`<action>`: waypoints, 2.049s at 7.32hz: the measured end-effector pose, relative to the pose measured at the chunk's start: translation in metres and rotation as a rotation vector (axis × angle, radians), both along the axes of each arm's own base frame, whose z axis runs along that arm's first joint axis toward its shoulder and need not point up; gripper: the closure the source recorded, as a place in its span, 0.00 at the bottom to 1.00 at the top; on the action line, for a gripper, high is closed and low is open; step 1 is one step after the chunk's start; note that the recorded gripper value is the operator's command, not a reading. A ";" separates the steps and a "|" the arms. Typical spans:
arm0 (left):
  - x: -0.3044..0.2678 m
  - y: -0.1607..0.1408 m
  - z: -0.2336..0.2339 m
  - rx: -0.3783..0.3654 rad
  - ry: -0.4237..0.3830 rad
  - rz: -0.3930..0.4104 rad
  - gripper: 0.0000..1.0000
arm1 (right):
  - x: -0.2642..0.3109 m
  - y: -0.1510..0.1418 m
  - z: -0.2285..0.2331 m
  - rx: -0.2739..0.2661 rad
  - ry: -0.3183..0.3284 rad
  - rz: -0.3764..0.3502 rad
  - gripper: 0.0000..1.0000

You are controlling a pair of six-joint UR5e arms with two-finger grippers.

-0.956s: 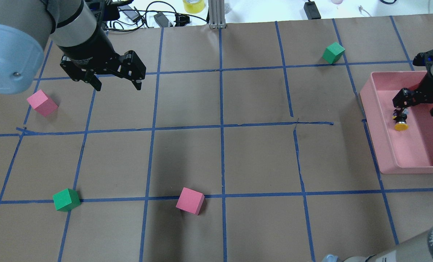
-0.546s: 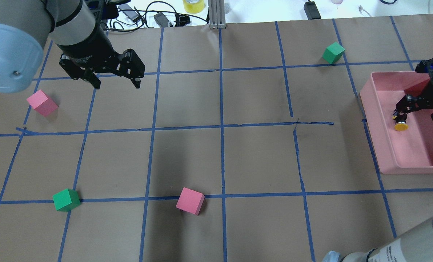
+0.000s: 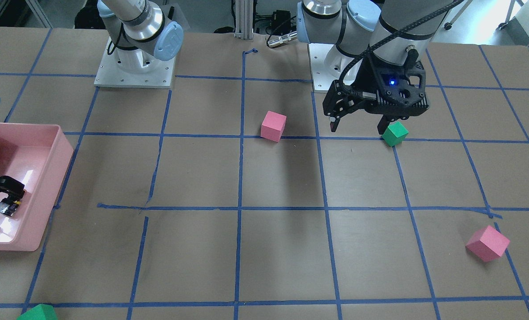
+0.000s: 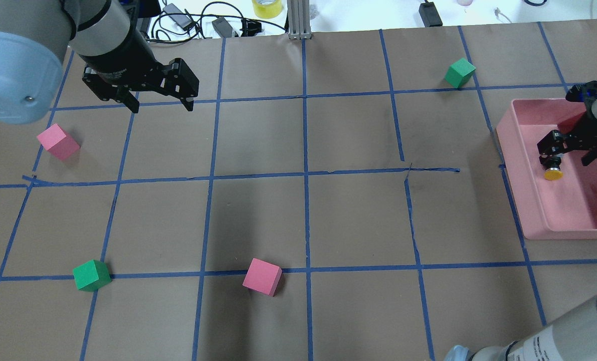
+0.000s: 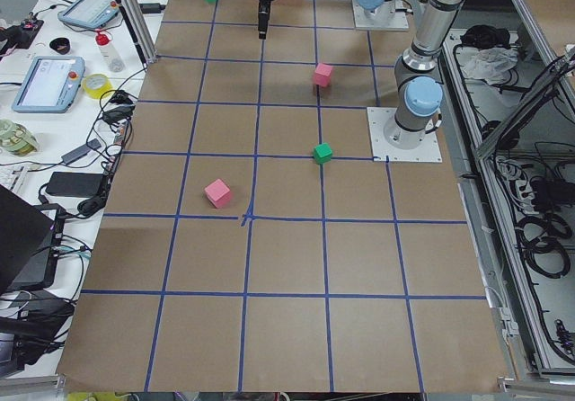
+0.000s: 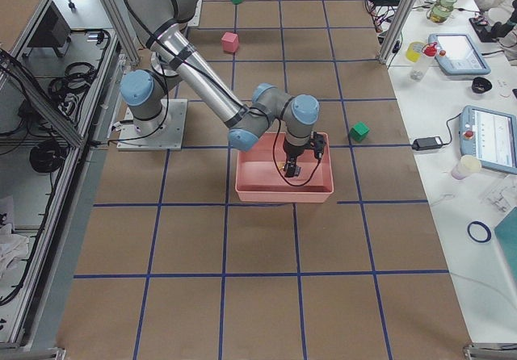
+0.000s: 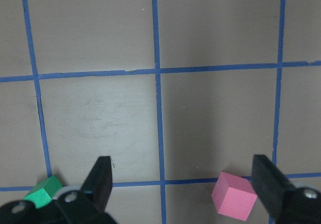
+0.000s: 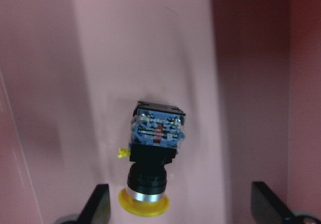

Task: Align button upright
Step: 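Lower the right gripper and grasp the black button switch body, then lift the button out of the bin and carry it to the table center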

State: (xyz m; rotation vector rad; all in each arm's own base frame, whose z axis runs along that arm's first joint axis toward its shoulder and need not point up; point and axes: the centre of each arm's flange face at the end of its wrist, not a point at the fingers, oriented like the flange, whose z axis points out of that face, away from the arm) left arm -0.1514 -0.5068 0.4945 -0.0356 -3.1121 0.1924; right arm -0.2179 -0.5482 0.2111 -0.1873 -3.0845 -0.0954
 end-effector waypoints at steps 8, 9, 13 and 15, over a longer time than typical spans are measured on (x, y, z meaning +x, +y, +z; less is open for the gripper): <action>0.001 -0.006 0.005 -0.049 0.002 -0.003 0.00 | 0.001 0.000 -0.010 0.039 -0.037 0.011 1.00; 0.002 -0.006 0.007 -0.055 -0.003 -0.002 0.00 | 0.005 0.002 0.005 0.038 -0.034 0.000 1.00; 0.002 -0.001 0.007 -0.054 -0.010 0.000 0.00 | 0.007 -0.021 0.092 -0.030 0.010 -0.023 1.00; 0.001 0.001 0.008 -0.051 -0.002 0.006 0.00 | 0.027 -0.038 0.119 -0.029 0.006 -0.026 1.00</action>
